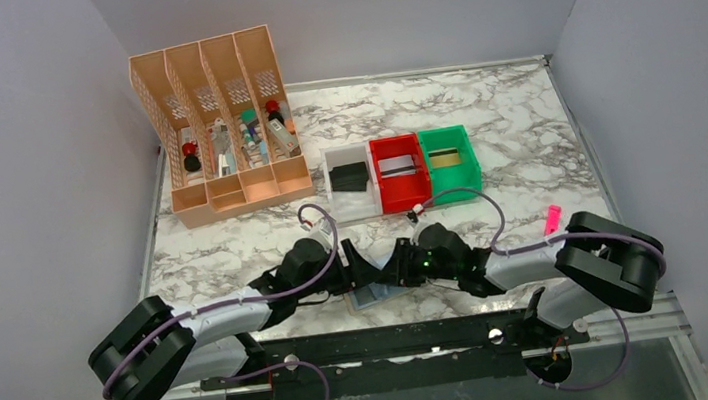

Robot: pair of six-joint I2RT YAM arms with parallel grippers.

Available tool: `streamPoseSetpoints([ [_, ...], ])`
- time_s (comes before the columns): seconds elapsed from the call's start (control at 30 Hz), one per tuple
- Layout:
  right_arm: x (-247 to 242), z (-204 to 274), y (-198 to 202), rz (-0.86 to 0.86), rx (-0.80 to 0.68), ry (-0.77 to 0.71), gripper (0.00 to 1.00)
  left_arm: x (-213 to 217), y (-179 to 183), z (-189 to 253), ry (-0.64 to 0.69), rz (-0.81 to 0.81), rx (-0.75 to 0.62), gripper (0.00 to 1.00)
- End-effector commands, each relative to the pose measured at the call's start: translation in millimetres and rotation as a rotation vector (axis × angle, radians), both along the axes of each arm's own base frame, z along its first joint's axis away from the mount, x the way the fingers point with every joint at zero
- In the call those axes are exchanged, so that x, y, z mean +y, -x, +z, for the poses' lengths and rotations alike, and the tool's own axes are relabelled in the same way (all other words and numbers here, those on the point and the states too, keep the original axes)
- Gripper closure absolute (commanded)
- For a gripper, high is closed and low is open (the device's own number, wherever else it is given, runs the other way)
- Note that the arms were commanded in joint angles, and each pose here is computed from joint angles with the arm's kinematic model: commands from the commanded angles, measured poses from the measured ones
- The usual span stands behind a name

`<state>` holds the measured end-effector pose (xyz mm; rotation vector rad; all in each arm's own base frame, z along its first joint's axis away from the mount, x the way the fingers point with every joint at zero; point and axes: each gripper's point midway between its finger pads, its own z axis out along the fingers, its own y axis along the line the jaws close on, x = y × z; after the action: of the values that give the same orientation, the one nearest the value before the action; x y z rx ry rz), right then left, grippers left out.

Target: Take the credit cards out of the card holder

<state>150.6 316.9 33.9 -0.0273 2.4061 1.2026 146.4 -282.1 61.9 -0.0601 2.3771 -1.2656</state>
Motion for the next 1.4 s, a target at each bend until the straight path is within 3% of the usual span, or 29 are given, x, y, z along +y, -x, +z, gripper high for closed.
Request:
streamPoseSetpoints([
  [0.0, -2, 14, 0, 0.019, -0.04, -0.012, 0.7, -2, -8, 6, 0.021, 0.038, -0.029, 0.31],
  [0.6, -37, 25, -10, -0.079, -0.124, 0.101, 0.65, -9, -2, 9, 0.025, 0.021, -0.032, 0.25],
  [0.87, -76, 16, -12, -0.223, -0.12, 0.169, 0.64, -34, -15, 25, 0.018, -0.012, -0.096, 0.24],
  [1.17, -105, 23, -13, -0.333, -0.151, 0.155, 0.62, -63, -15, 16, -0.02, -0.091, -0.085, 0.24],
  [1.37, -97, 37, -10, -0.278, -0.204, 0.086, 0.62, -75, -15, -5, -0.067, -0.123, -0.054, 0.24],
])
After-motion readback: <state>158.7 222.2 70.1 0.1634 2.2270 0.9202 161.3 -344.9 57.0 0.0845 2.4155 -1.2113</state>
